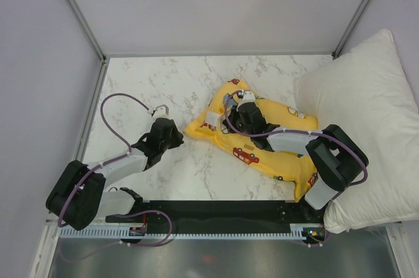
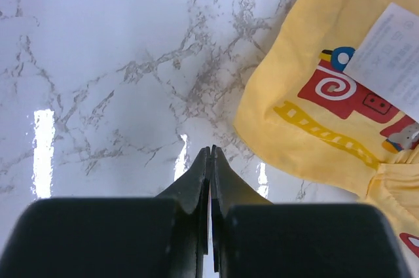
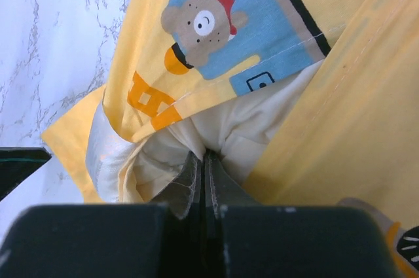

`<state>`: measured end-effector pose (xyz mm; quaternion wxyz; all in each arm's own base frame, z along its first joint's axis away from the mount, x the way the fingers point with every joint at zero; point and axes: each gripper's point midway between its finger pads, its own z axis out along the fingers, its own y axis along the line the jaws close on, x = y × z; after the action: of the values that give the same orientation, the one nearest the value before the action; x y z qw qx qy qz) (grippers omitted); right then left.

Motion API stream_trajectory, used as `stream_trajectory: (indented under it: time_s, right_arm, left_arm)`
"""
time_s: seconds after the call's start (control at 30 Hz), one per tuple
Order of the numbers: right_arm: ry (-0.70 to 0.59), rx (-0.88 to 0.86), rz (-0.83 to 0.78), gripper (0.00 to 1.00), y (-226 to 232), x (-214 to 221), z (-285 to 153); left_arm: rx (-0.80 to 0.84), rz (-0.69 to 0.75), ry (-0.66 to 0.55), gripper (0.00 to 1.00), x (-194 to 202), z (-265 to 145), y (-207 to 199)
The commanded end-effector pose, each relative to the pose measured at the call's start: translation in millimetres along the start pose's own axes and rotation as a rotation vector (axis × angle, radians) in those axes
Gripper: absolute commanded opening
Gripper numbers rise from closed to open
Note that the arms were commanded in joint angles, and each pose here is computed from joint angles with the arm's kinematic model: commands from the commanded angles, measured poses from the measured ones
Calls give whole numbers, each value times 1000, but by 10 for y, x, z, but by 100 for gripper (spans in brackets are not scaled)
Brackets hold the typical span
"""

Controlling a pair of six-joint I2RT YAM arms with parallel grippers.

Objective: Remove the pillowcase from the pillow
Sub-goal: Expand the opening of the pillowcase

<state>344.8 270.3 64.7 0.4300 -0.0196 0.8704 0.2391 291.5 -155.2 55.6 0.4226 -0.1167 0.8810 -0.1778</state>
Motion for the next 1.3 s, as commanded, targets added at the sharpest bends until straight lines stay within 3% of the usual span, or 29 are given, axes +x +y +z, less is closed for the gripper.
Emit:
stream_trajectory:
  time_s: [0.0, 0.23, 0.33, 0.37, 0.47, 0.63, 0.93, 1.27]
  right_arm:
    - [343, 363, -142, 0, -1089, 976, -378]
    - [328, 285, -147, 0, -850, 946, -315]
    - [320, 267, -150, 0, -756, 926, -294]
    - [320, 263, -151, 0, -738, 931, -289]
    - [315, 245, -157, 0, -655, 935, -292]
    - [306, 228, -157, 0, -610, 931, -297]
    - [309, 220, -160, 0, -620, 970, -294]
    - [288, 220, -157, 0, -596, 899, -296]
  left_arm:
    - [74, 12, -64, 2, -291, 23, -320]
    - [235, 101, -107, 2, -373, -154, -1225]
    - [210, 115, -60, 20, -279, 3, -1345]
    - [191, 123, -54, 34, -258, 52, -1345]
    - [85, 158, -16, 44, -158, 252, -1251]
    - [68, 166, 13, 47, -12, 353, -1236]
    - [143, 151, -43, 54, -22, 207, -1360]
    - [26, 274, 139, 52, 396, 391, -1103]
